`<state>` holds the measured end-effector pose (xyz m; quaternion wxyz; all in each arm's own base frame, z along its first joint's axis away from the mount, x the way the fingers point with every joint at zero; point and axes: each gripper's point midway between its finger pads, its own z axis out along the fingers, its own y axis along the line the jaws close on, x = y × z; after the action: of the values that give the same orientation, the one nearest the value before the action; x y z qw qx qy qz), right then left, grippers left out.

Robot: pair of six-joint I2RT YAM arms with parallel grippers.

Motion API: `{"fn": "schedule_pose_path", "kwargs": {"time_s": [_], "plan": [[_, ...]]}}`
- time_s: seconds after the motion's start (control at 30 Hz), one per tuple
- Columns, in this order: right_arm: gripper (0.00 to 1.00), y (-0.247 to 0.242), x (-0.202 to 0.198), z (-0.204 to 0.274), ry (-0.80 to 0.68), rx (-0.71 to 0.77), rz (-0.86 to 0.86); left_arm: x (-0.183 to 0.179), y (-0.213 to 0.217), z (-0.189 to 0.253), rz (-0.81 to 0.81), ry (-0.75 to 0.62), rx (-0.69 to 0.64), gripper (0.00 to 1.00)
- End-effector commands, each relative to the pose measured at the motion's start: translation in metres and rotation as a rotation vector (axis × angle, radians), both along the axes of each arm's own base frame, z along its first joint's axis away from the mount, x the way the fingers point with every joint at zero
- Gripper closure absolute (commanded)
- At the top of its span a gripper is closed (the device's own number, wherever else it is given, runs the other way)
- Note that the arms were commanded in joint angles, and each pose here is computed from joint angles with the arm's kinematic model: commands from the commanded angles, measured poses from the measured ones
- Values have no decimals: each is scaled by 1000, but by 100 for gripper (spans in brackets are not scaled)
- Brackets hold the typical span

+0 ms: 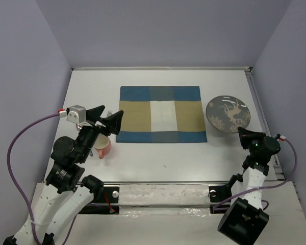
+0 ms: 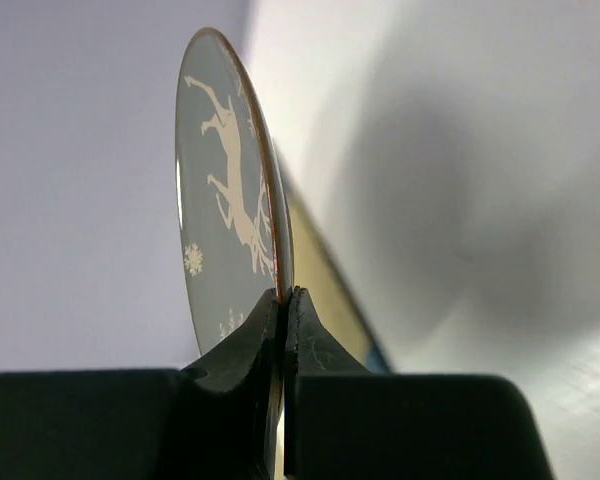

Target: Set the dinner table for one person

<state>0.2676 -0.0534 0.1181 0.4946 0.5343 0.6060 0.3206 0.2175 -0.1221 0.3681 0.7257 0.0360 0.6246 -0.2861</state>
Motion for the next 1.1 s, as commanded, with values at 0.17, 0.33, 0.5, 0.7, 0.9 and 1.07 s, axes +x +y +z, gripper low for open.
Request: {"fn": "schedule_pose_path", "kwargs": {"time_s": [0.17, 0.33, 0.5, 0.7, 0.9, 1.07], "plan": [[100, 133, 50, 195, -547, -237, 529, 9, 7, 6, 47, -33, 17, 1], [100, 214, 76, 183, -546, -182, 732, 15, 14, 1, 94, -19, 32, 1], [100, 286, 97, 164, -523, -169, 881, 19, 20, -1, 133, -9, 41, 1], [100, 320, 123, 114, -452, -95, 938, 23, 22, -4, 147, 1, 49, 1], [100, 328, 137, 80, -380, -91, 942, 25, 21, -7, 145, 8, 54, 1], [100, 331, 144, 58, -341, -76, 943, 26, 20, -7, 141, 10, 54, 1]]}}
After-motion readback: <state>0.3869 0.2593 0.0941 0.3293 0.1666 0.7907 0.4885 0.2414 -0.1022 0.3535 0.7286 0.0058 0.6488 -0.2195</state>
